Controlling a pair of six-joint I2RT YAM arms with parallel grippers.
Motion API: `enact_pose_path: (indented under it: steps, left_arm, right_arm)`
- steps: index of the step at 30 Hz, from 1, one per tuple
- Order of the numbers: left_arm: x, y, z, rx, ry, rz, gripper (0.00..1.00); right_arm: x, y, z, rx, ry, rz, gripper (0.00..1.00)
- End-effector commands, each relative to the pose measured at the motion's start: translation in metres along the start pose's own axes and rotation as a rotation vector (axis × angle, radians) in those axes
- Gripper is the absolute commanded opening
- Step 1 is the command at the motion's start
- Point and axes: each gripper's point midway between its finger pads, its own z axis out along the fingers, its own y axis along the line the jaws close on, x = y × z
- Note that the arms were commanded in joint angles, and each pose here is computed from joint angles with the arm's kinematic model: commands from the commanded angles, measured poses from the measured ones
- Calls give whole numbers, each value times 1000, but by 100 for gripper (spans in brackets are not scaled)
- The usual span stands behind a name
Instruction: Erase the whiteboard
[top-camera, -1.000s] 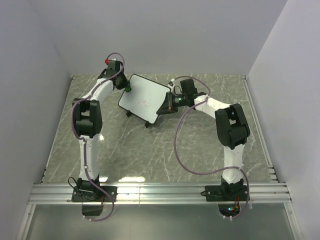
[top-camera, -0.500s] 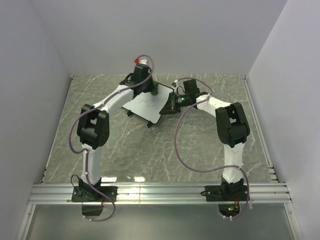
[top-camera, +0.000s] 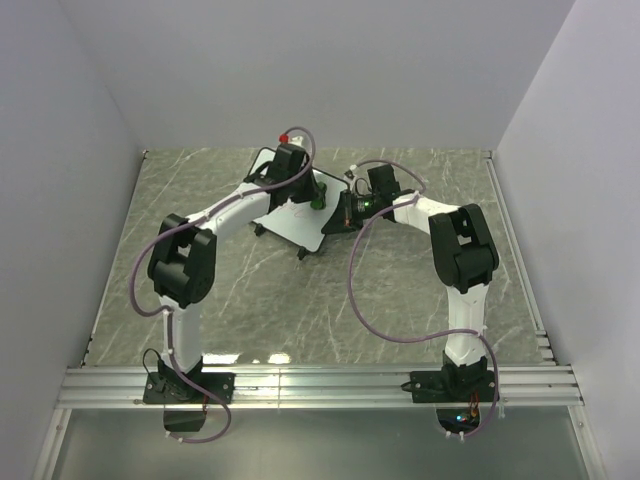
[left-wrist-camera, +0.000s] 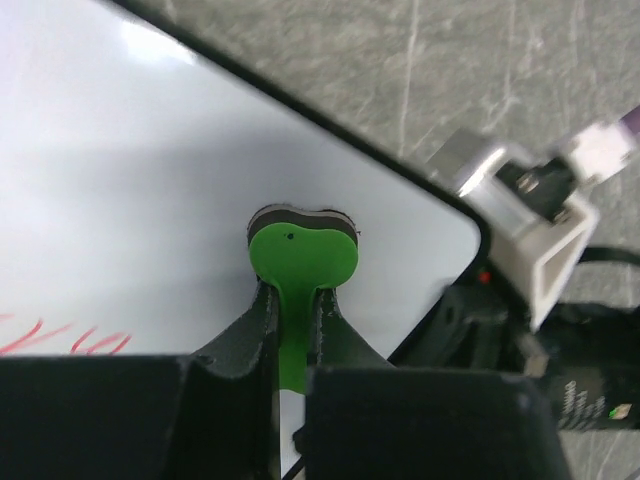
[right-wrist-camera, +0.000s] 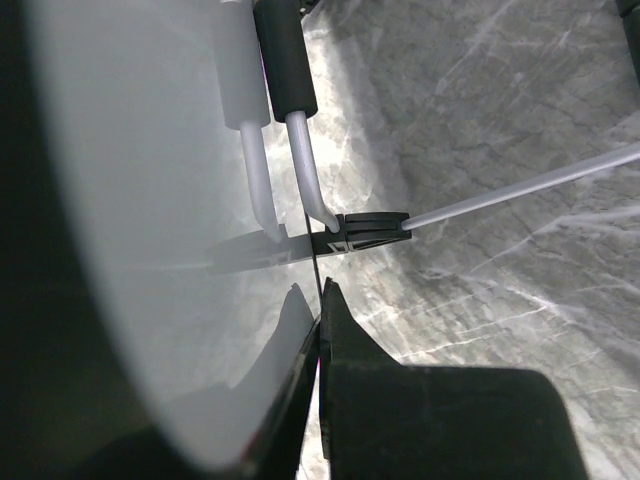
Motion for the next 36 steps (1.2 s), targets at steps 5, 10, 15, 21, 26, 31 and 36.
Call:
enact_pose_path:
  steps: [5, 10, 15, 21, 26, 31, 36]
  left_arm:
    - [127, 65, -9, -139, 305, 23, 0]
    - [149, 80, -18, -164, 336, 32, 0]
    - [141, 96, -14, -207, 310, 16, 0]
    - [124, 145, -10, -313, 284, -23, 0]
    - [111, 195, -18, -389, 269, -109, 0]
    - [83, 220, -20, -462, 218, -112, 0]
    - [60, 225, -13, -488, 196, -137, 0]
  right_arm:
    - [58, 12, 15, 0, 179, 154, 0]
    - [59, 11, 15, -8, 178, 160, 0]
    - [63, 9, 16, -5, 182, 165, 0]
    - [65, 9, 14, -3, 183, 160, 0]
    - [67, 7, 13, 6, 186, 158, 0]
    - [69, 6, 13, 7, 190, 160, 0]
    - [67, 5, 14, 7, 190, 160, 0]
